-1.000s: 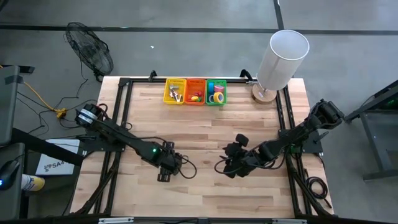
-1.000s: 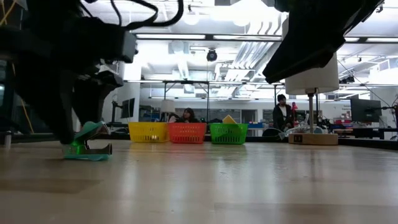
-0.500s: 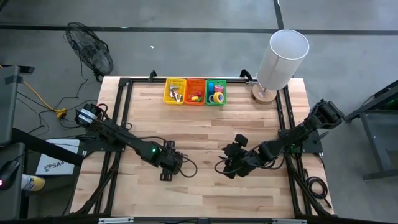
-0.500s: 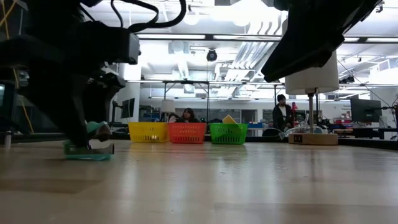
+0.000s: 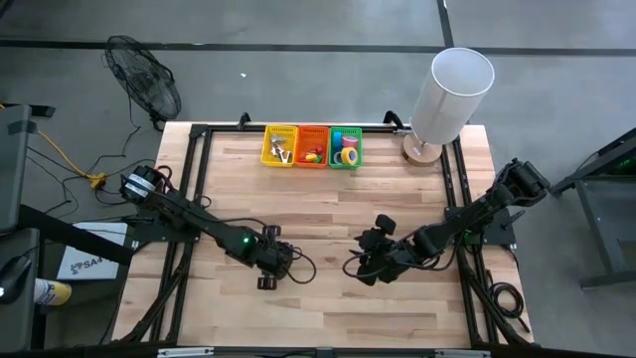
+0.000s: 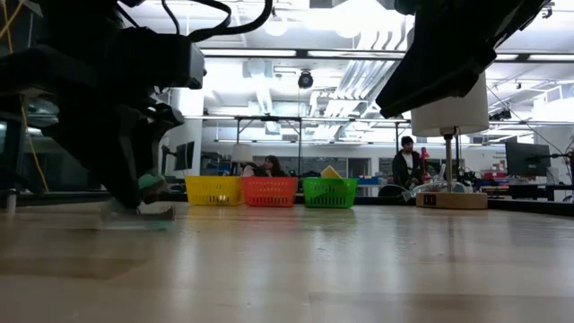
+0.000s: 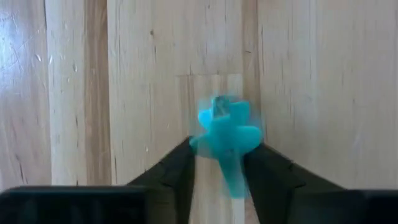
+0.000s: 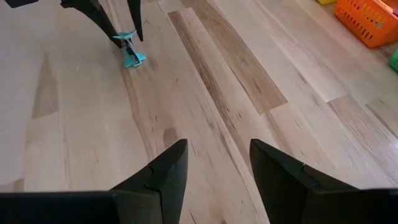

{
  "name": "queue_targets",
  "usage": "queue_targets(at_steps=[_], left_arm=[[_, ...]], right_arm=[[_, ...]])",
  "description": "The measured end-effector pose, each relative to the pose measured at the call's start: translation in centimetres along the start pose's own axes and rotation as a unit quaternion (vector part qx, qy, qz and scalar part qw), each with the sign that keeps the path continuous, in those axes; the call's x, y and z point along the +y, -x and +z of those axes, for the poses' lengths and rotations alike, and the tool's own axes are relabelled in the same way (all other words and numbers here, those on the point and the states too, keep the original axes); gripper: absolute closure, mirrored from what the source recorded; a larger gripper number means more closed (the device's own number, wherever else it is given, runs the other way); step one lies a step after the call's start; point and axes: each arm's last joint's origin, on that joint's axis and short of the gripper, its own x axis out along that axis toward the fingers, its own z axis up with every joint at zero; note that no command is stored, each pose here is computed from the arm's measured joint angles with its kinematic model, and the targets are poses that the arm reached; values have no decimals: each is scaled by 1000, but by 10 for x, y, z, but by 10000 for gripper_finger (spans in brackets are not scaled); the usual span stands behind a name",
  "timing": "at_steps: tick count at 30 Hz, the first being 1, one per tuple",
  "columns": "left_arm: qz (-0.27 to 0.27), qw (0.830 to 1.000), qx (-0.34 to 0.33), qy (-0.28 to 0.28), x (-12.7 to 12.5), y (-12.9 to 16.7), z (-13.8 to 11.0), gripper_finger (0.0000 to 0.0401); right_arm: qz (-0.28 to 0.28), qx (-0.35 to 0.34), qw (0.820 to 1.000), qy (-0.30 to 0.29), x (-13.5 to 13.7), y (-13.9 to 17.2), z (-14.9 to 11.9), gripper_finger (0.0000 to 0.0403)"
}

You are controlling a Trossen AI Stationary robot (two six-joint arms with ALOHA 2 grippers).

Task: Pick and place Stapler, Stapler remover, tape
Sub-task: Put the light blue staple remover into the yellow basket

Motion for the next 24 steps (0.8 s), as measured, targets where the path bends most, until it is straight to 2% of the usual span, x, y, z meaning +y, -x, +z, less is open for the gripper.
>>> queue_targets(at_steps=[13,19,24], left_arm=[[4,1000,-2,-15,0,0,0,396],[0,1000,-16,-17,-1,0,3,381],[12,997,-44,-62,-1,0,7,346]], right_arm=[[0,0,1000,0,0,0,0,238],[0,0,1000,0,0,0,0,238],[0,0,1000,-4,0,0,0,237]])
